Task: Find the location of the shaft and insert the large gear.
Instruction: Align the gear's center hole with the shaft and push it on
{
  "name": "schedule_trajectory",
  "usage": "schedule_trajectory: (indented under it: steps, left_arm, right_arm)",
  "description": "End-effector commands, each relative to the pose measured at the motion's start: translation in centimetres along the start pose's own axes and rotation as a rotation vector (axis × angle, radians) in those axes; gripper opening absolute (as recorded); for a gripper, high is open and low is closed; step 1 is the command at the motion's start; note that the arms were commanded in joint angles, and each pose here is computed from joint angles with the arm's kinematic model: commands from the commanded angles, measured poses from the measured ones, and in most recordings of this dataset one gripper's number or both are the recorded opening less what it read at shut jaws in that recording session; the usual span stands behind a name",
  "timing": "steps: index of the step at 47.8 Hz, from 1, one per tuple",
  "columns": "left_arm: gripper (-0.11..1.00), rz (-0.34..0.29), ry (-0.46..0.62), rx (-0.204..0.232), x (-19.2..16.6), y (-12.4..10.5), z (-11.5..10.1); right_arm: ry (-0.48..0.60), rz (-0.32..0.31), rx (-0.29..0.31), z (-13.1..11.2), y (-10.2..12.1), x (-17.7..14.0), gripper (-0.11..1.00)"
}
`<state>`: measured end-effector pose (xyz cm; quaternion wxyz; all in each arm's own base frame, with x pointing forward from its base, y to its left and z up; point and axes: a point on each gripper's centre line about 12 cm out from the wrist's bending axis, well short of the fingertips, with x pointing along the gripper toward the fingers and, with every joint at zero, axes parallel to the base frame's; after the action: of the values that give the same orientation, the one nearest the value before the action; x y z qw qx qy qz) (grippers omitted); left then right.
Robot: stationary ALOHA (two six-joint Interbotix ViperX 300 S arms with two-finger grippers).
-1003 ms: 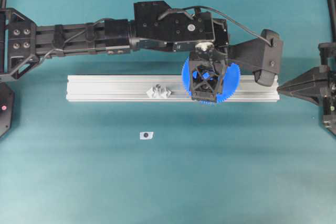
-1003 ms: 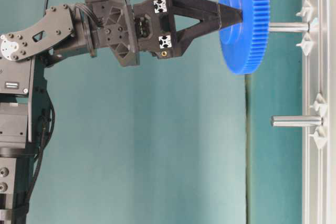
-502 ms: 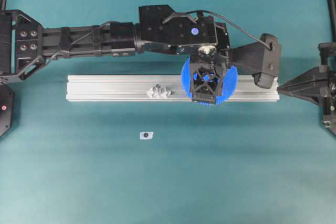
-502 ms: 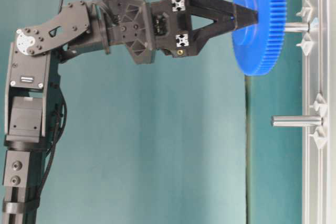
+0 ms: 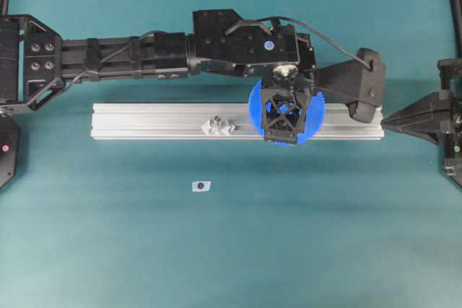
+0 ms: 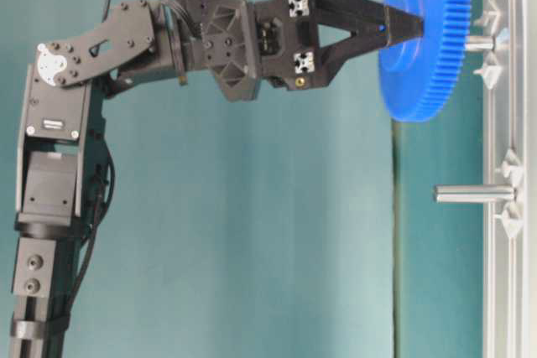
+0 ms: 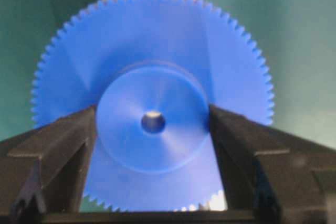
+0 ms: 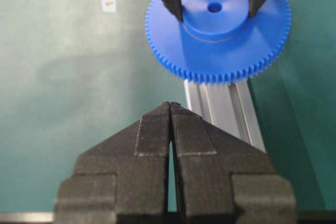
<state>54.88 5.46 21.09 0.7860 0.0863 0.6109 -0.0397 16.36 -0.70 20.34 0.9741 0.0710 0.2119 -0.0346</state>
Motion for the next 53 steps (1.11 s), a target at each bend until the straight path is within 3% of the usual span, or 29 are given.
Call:
schedule_trajectory:
  steps: [1, 37, 53]
  left_arm:
    - [0.71, 0.011, -0.022, -0.002, -1.3, 0.3, 0.0]
    - [0.71, 0.019, -0.001, -0.054, -1.4, 3.0, -1.6]
    - [0.71, 0.028, -0.016, -0.049, -1.1, 3.7, -1.7]
  right_arm:
    - [-0.009, -0.001, 0.010, 0.4, 0.0, 0.0, -0.02]
    - [-0.008, -0.001, 0.008, 0.3, 0.0, 0.0, -0.02]
    - [-0.008, -0.001, 0.010, 0.2, 0.0, 0.0, -0.02]
